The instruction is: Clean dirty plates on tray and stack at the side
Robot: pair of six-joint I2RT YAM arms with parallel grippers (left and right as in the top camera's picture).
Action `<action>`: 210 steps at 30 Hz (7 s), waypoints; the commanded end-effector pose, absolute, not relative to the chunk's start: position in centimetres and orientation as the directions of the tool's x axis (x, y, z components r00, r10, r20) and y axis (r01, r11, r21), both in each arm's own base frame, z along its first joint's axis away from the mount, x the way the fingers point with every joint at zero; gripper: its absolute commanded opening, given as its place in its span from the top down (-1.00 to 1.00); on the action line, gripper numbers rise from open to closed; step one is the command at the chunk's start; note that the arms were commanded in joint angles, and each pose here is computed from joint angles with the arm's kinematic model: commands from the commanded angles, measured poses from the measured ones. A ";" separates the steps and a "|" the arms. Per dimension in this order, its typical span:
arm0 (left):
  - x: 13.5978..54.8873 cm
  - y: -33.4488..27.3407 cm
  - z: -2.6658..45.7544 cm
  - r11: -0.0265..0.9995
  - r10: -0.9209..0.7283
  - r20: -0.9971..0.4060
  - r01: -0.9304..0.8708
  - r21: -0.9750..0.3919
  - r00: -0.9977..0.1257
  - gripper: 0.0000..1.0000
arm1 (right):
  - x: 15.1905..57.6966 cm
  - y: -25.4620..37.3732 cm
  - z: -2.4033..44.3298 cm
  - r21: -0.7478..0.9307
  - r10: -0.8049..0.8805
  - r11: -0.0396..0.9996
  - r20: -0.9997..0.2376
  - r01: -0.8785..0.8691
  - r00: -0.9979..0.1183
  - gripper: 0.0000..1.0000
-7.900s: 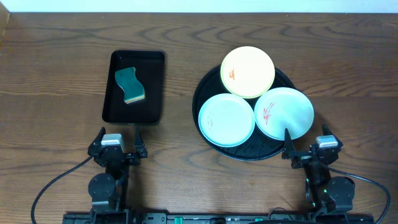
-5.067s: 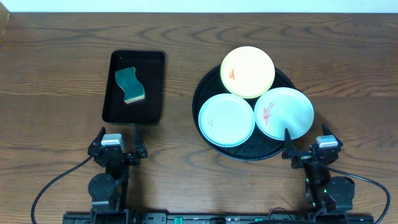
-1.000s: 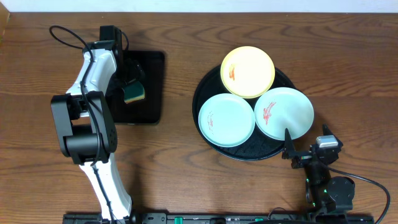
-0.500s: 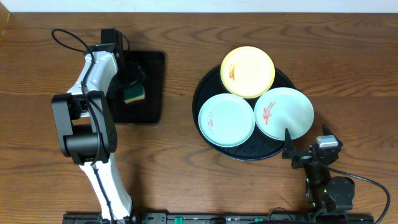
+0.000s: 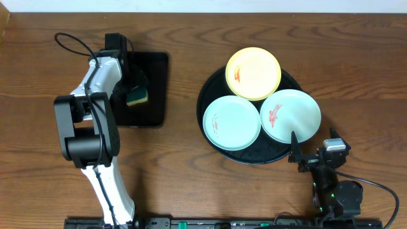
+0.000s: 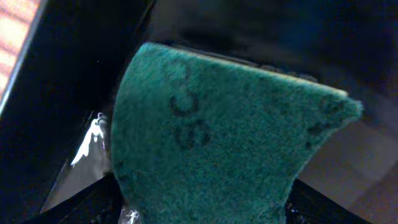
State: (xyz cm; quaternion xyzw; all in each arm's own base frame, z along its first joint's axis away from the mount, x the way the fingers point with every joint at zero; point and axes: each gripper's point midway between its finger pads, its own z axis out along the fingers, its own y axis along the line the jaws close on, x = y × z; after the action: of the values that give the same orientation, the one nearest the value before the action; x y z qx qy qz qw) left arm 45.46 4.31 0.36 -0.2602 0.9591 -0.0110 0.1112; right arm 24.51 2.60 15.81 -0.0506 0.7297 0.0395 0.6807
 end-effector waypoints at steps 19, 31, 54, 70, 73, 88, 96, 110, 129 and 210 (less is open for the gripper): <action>45.7 4.7 3.2 0.875 -0.481 -0.266 -0.478 -0.080 -0.836 0.58 | 24.5 2.5 15.8 -0.026 -0.035 0.992 -0.997 -0.122 -0.066 -0.98; 45.6 2.9 15.0 0.861 -0.509 -0.427 -0.441 -0.254 -0.747 0.85 | 24.5 2.5 15.8 -0.026 -0.035 0.992 -0.997 -0.123 -0.066 -0.98; 46.3 2.9 8.3 0.854 -0.520 -0.320 -0.476 -0.212 -0.792 0.86 | 24.5 2.5 15.8 -0.026 -0.035 0.992 -0.997 -0.123 -0.066 -0.98; 45.0 2.7 21.0 0.860 -0.510 -0.532 -0.400 -0.316 -0.676 0.85 | 24.5 2.5 15.8 -0.026 -0.035 0.992 -0.997 -0.123 -0.066 -0.98; 45.3 3.1 19.0 0.859 -0.511 -0.513 -0.422 -0.288 -0.690 0.85 | 24.5 2.5 15.8 -0.027 -0.035 0.992 -0.997 -0.123 -0.066 -0.98; 47.1 2.3 15.1 0.858 -0.511 -0.480 -0.398 -0.324 -0.713 0.85 | 24.5 2.5 15.8 -0.026 -0.035 0.992 -0.997 -0.122 -0.066 -0.98; 44.7 1.5 26.5 0.867 -0.495 -0.647 -0.281 -0.412 -0.580 0.85 | 24.5 2.5 15.8 -0.026 -0.035 0.992 -0.997 -0.123 -0.066 -0.99; 46.1 2.7 8.1 0.855 -0.518 -0.404 -0.454 -0.249 -0.754 0.85 | 24.5 2.5 15.8 -0.026 -0.035 0.992 -0.997 -0.122 -0.066 -0.99; 45.4 2.3 16.4 0.890 -0.440 -0.621 -0.406 -0.207 -0.648 0.85 | 24.5 2.5 15.8 -0.026 -0.035 0.992 -0.997 -0.123 -0.066 -0.98; 37.4 -21.4 14.2 0.858 -0.276 -0.337 -0.073 -0.509 -0.900 0.85 | 39.2 14.7 14.6 0.408 0.017 0.901 -0.369 -0.146 -0.929 -0.76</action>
State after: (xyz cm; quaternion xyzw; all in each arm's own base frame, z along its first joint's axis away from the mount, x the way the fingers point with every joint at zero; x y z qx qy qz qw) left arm 37.29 -19.93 16.02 -0.0598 0.9398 -0.2463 0.2293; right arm 38.65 14.43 16.05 -0.0372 0.9502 0.2411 0.1941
